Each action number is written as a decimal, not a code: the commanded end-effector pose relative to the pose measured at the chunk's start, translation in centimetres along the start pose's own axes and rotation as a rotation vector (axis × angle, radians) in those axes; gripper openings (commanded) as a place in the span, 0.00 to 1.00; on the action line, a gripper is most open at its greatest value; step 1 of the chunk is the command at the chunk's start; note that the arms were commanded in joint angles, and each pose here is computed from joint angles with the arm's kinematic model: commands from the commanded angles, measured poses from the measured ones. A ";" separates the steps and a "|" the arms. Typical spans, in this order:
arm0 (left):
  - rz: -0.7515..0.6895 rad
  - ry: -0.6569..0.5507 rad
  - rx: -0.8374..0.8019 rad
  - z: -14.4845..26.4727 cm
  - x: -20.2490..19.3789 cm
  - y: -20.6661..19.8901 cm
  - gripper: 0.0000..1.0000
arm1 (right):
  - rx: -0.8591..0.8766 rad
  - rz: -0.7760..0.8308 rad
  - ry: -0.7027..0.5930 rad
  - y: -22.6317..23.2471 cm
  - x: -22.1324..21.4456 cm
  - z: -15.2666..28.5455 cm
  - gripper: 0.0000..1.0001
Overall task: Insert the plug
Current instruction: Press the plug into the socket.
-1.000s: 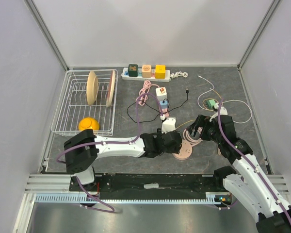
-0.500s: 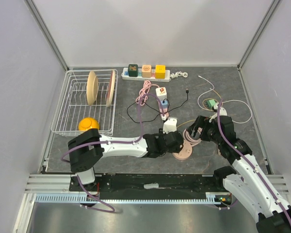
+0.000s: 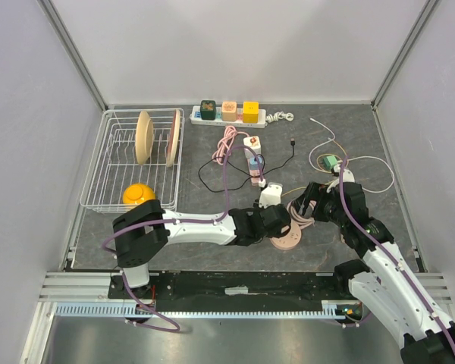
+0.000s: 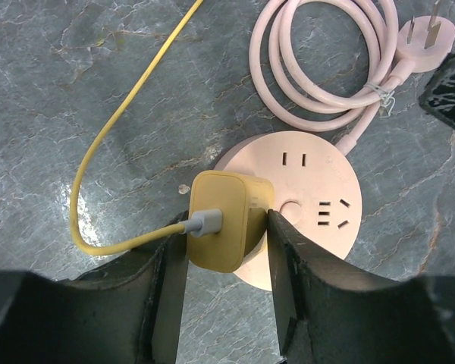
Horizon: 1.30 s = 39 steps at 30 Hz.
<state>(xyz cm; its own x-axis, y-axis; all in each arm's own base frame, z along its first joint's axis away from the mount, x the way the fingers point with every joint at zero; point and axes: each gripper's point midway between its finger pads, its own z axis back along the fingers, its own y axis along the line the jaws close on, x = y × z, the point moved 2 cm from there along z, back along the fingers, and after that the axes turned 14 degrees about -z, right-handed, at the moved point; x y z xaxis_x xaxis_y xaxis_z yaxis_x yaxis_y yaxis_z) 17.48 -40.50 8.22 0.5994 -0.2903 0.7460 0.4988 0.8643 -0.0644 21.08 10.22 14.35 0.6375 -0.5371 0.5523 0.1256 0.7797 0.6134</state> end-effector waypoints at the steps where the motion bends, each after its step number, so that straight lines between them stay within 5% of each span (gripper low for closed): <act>1: -0.029 -0.086 0.012 0.2 2.4 -0.9 0.50 | 0.027 0.007 -0.026 0.3 0.4 -0.1 0.93; 14: -0.165 -0.040 0.059 -0.2 0.5 -2.2 0.47 | 0.035 -0.020 -0.029 0.2 0.0 0.1 0.93; 18: -0.159 -0.012 0.073 -0.6 -0.6 -2.1 0.38 | 0.032 -0.019 -0.034 0.1 0.0 0.2 0.93; 22: -0.136 -0.007 0.099 -0.6 -0.9 -1.6 0.17 | 0.030 -0.017 -0.035 0.0 0.0 0.2 0.93; 27: -0.121 0.003 0.096 -0.5 -1.3 -1.5 0.14 | 0.026 -0.010 -0.033 -0.1 0.0 0.1 0.93; 28: -0.121 0.006 0.091 -0.6 -1.5 -1.6 0.02 | 0.026 -0.008 -0.035 -0.1 0.0 0.1 0.93; 39: -0.162 0.076 0.112 -1.7 -4.9 -0.9 0.02 | 0.011 0.003 -0.019 -0.4 -0.5 -0.2 0.93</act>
<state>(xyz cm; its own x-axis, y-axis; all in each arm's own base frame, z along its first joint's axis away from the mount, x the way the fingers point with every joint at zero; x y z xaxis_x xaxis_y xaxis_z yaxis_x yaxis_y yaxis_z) 15.84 -42.17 6.89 0.5444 -0.3981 0.7384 0.5385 0.8407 0.0562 20.65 10.25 14.05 0.6304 -0.5443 0.5534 0.1190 0.7723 0.6240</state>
